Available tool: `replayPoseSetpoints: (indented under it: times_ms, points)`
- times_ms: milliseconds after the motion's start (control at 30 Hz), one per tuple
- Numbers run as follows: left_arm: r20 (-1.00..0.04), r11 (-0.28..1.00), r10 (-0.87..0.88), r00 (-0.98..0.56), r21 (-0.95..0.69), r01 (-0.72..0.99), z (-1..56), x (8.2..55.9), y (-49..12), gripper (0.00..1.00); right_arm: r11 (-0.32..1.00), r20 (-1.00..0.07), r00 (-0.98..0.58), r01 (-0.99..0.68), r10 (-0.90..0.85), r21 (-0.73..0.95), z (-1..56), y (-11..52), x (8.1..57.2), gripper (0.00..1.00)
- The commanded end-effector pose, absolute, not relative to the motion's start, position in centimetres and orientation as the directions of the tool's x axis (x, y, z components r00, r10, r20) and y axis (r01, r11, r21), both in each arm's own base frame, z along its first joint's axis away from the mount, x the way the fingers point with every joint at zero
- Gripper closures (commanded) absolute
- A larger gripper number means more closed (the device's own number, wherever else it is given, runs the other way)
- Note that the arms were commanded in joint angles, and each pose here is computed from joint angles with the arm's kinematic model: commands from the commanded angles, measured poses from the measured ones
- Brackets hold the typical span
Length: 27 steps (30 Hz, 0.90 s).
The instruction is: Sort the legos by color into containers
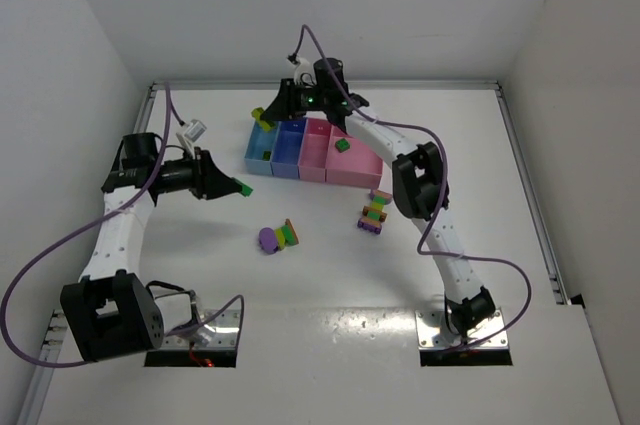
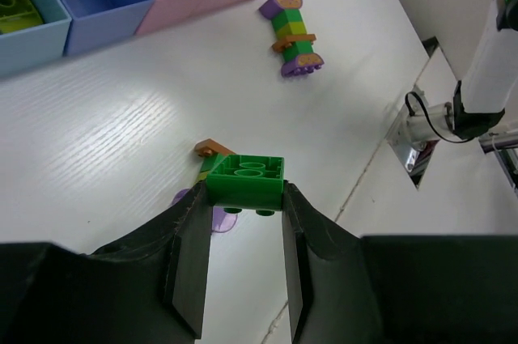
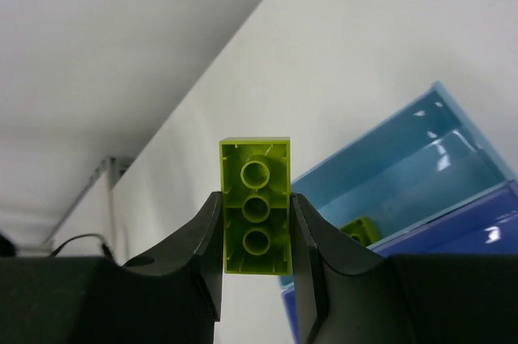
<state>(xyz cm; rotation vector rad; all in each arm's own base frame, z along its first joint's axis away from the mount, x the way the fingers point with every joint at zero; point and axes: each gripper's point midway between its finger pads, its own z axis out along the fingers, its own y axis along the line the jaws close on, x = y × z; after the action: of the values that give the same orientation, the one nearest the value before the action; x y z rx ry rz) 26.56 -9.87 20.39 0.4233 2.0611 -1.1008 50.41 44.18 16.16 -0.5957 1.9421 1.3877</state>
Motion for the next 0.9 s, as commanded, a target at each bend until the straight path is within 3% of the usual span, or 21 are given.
replayPoseSetpoints:
  times_ms: [0,267,300,400,433,500,733,867]
  points:
    - [-0.799,0.612,-0.051,-0.600,-0.499,0.613,21.7,27.2,-9.0,0.99,0.460,-0.818,-0.574,-0.716,0.041,0.525,16.3,44.3,53.0,1.00]
    - [-0.807,0.647,-0.069,-0.586,-0.483,0.590,21.7,28.3,-8.5,0.99,0.475,-0.810,-0.586,-0.716,-0.012,0.511,13.8,45.6,51.8,0.97]
    - [-0.807,0.647,-0.069,-0.586,-0.483,0.590,21.7,28.3,-8.5,0.99,0.483,-0.811,-0.585,-0.713,-0.009,0.508,13.8,45.6,51.9,0.83]
    - [-0.820,0.657,-0.068,-0.568,-0.465,0.593,21.9,28.8,-8.3,0.99,0.509,-0.808,-0.589,-0.700,-0.016,0.501,12.8,45.3,52.2,0.57]
    - [-0.820,0.664,-0.072,-0.567,-0.464,0.586,22.0,28.9,-8.2,0.99,0.511,-0.802,-0.597,-0.696,-0.020,0.505,12.6,45.2,52.1,0.41]
    - [-0.825,0.672,-0.089,-0.559,-0.464,0.578,22.4,29.5,-8.0,0.99,0.501,-0.807,-0.590,-0.704,-0.018,0.503,13.2,45.3,52.0,0.26]
    - [-0.865,0.682,-0.139,-0.482,-0.437,0.587,24.6,32.2,-9.1,0.99,0.537,-0.855,-0.514,-0.705,0.064,0.464,21.2,41.0,53.7,0.20]
    - [-0.900,0.677,-0.094,-0.425,-0.371,0.636,25.4,34.8,-13.3,0.98,0.710,-0.888,-0.446,-0.589,0.112,0.385,25.9,31.4,56.2,0.19]
